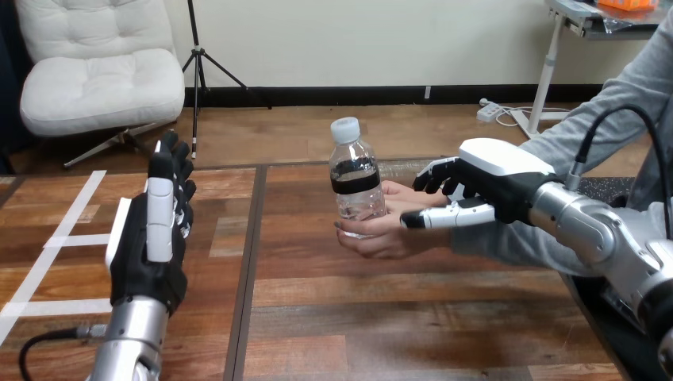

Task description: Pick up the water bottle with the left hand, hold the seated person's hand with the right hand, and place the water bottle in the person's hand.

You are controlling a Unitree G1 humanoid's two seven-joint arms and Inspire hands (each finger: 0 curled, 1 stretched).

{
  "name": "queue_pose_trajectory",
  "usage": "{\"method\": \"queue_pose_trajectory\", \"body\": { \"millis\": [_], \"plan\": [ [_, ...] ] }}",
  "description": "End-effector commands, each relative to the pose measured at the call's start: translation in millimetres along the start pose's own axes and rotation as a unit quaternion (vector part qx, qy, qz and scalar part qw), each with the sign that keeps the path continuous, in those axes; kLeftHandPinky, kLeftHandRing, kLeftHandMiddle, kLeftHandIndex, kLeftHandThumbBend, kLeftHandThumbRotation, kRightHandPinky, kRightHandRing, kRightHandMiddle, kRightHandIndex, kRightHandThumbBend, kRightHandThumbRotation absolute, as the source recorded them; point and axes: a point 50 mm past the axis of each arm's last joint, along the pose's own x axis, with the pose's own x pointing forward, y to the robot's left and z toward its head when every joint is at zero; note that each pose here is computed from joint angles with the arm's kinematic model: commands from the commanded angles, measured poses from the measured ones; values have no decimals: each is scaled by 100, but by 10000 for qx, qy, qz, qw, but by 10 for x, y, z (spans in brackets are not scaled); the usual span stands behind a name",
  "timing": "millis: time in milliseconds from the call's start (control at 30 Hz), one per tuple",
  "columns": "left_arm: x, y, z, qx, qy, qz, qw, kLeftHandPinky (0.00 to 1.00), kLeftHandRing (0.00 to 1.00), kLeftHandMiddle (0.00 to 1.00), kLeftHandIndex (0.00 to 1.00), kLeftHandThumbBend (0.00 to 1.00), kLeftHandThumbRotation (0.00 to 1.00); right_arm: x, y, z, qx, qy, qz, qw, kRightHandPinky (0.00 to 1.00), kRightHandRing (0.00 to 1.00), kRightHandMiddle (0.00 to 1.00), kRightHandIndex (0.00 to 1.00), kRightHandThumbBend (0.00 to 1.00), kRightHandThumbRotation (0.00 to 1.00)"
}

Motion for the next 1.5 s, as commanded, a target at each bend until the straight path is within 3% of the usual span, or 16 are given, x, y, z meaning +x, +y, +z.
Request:
{"method": "queue_pose_trajectory", "body": {
  "millis": [0,500,700,833,900,933,1000,1033,1100,1133,1200,1233,1300,1333,1433,1467],
  "plan": [
    [19,-49,174,96,-378,-160,9991,100,100,100,100,92,100,-63,-228,44,95,-221,-598,9979,68,76,78,78,82,99],
    [-98,-44,212,92,-419,-145,9990,100,100,100,100,91,100,-287,-197,41,1018,-650,-1268,9845,72,78,80,80,83,100],
    [-134,-49,209,92,-438,-129,9989,100,100,100,100,91,100,-399,-139,51,1539,-921,-1635,9701,72,79,81,82,88,100],
    [-164,-58,211,90,-459,-156,9988,100,100,100,100,90,100,-485,-60,59,2107,-1126,-1845,9534,74,81,83,84,89,100],
    [-174,-61,210,110,-462,-167,9987,100,100,100,100,89,100,-518,-31,67,2285,-1244,-1898,9467,76,83,86,86,83,100],
    [-185,-66,212,112,-473,-173,9987,100,100,100,100,89,100,-541,11,78,2614,-1301,-1973,9359,77,84,86,86,82,100],
    [-196,-73,215,110,-486,-179,9986,100,100,100,100,89,100,-567,55,87,2990,-1347,-2045,9223,80,86,88,88,86,100],
    [-210,-79,217,97,-498,-195,9985,100,100,100,100,89,100,-589,103,104,3374,-1407,-2073,9074,81,87,89,88,87,100],
    [-224,-85,219,81,-511,-213,9984,100,100,100,100,89,100,-616,152,123,3772,-1481,-2079,8903,85,89,91,90,90,100],
    [-239,-93,222,91,-515,-226,9984,100,100,100,100,89,100,-635,184,157,4086,-1631,-2067,8739,87,90,92,91,92,100],
    [-252,-101,226,108,-518,-237,9983,100,100,100,100,89,100,-656,208,194,4388,-1808,-2043,8562,92,94,95,94,93,100],
    [-268,-108,229,112,-517,-251,9983,100,100,100,100,90,100,-675,243,237,4745,-1879,-2106,8338,94,95,96,94,94,100],
    [-285,-115,232,113,-514,-266,9983,100,100,100,100,90,100,-698,280,282,5124,-1925,-2170,8083,95,95,96,94,95,100],
    [-297,-122,235,117,-511,-292,9982,100,100,100,100,91,100,-722,308,330,5376,-1979,-2155,7908,96,95,96,94,95,100],
    [-320,-136,241,118,-518,-336,9980,100,100,100,100,90,100,-777,356,418,5736,-2065,-2059,7655,97,96,96,95,96,100],
    [-327,-141,243,115,-526,-344,9980,100,100,100,100,91,100,-794,370,438,5802,-2076,-2030,7609,98,97,97,96,98,100]
  ]
}}
